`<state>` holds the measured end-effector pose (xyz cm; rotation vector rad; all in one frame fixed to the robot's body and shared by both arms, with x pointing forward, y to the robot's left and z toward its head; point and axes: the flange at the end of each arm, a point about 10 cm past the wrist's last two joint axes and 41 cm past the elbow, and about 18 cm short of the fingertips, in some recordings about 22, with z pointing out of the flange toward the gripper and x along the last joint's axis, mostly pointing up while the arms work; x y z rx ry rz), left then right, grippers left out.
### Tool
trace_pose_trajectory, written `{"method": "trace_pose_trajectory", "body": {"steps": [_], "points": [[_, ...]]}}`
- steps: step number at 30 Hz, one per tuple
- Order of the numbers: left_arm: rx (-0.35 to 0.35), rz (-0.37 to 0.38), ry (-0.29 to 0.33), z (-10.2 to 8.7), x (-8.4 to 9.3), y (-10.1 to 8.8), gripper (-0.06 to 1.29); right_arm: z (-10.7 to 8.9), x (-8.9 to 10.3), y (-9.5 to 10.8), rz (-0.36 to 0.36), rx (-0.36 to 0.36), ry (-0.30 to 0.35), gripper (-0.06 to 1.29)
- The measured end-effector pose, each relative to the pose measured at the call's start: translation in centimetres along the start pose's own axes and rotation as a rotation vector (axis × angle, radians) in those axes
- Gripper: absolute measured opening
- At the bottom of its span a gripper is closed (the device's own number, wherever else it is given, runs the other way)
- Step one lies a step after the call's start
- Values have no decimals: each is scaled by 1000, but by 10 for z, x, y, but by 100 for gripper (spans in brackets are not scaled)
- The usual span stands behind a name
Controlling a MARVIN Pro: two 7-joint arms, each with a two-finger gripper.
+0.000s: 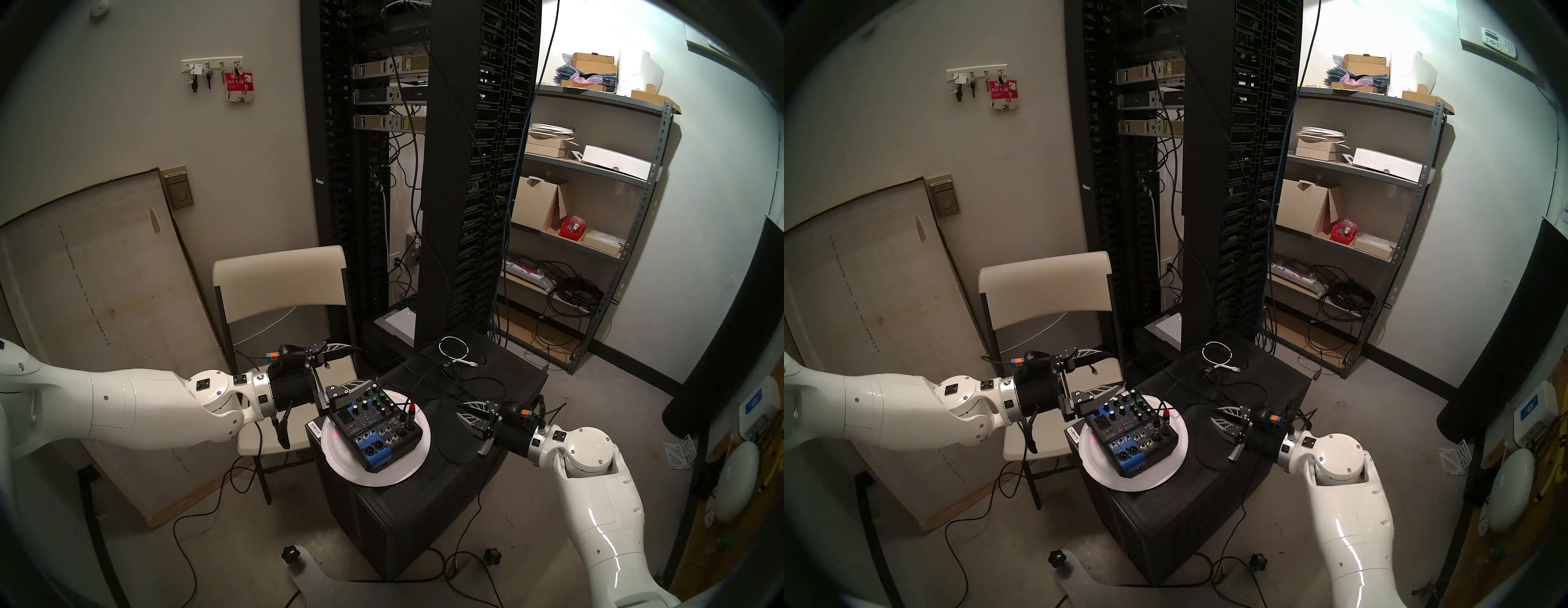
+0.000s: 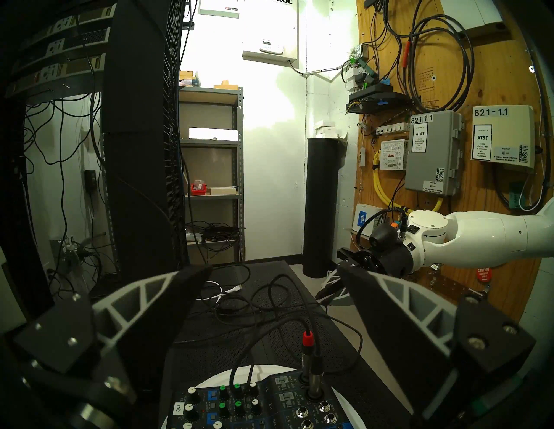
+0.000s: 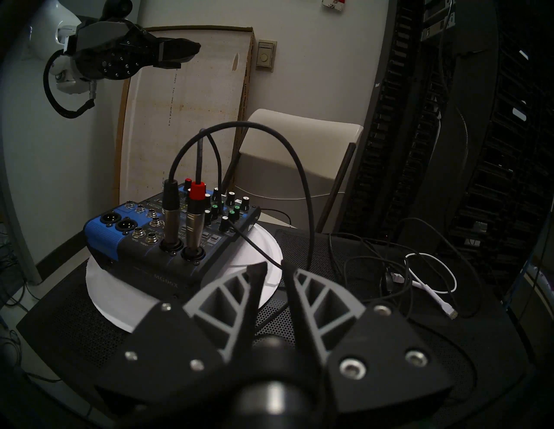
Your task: Insert aux cable
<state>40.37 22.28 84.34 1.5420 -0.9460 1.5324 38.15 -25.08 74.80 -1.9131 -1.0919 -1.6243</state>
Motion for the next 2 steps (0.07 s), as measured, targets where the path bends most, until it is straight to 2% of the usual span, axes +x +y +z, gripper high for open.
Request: {"method": "trace_pose_trajectory", "body": {"steps": [2], "points": [[0, 0, 0, 0, 0, 0, 118, 0, 0, 0, 0, 0, 0, 34]]}}
